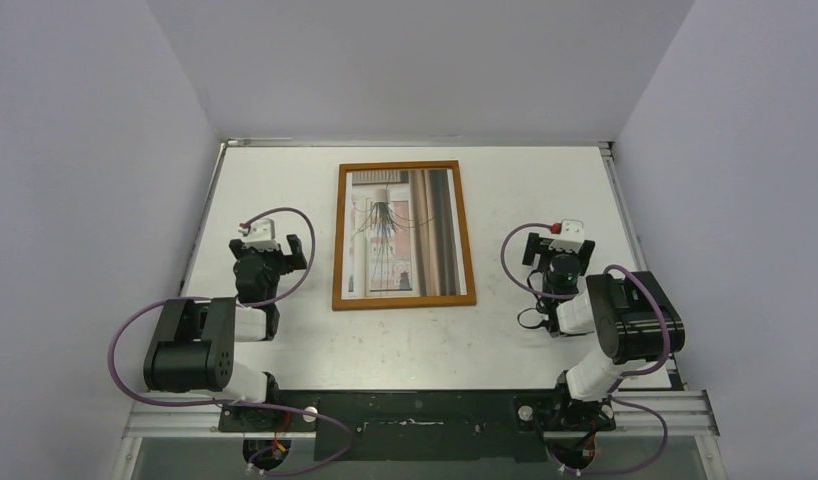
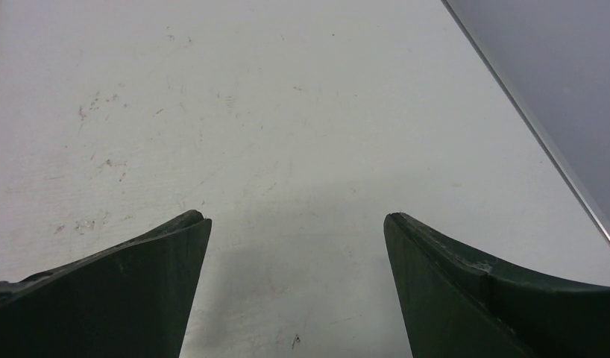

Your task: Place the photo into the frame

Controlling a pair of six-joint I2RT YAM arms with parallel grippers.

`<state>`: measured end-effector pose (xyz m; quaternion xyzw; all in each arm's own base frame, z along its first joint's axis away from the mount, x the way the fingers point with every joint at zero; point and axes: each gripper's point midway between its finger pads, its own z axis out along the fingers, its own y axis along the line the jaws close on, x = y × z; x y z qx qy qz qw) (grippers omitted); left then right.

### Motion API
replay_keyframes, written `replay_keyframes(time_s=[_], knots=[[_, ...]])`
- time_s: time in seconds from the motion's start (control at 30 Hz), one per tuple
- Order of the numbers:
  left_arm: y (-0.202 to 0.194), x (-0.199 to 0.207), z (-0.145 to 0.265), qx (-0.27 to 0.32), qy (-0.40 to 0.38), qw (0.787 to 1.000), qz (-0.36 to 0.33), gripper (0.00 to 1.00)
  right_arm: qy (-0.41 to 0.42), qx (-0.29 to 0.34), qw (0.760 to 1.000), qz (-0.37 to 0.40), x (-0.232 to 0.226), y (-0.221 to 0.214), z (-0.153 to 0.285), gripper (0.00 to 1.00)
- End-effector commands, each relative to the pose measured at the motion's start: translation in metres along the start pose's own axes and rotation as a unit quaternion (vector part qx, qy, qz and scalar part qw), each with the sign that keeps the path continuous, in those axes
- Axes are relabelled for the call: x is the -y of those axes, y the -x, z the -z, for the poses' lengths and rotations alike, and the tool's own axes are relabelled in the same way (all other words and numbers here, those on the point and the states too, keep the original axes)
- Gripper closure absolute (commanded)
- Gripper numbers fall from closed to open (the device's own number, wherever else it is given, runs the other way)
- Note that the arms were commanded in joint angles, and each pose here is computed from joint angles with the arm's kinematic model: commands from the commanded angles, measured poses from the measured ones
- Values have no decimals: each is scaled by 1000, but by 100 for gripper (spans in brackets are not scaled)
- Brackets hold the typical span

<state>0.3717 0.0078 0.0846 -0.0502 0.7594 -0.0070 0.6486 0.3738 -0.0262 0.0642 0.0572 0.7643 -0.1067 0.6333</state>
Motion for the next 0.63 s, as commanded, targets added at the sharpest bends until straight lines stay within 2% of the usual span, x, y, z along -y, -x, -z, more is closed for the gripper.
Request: replay_keyframes(time_s=[0.0,0.6], knots=[[15,-1,-6,21,4,1000,-3,4,23,15,1000,-15,-10,9,-2,10],[14,9,-5,20,-6,1000,-5,4,23,15,1000,-15,-10,9,-2,10]])
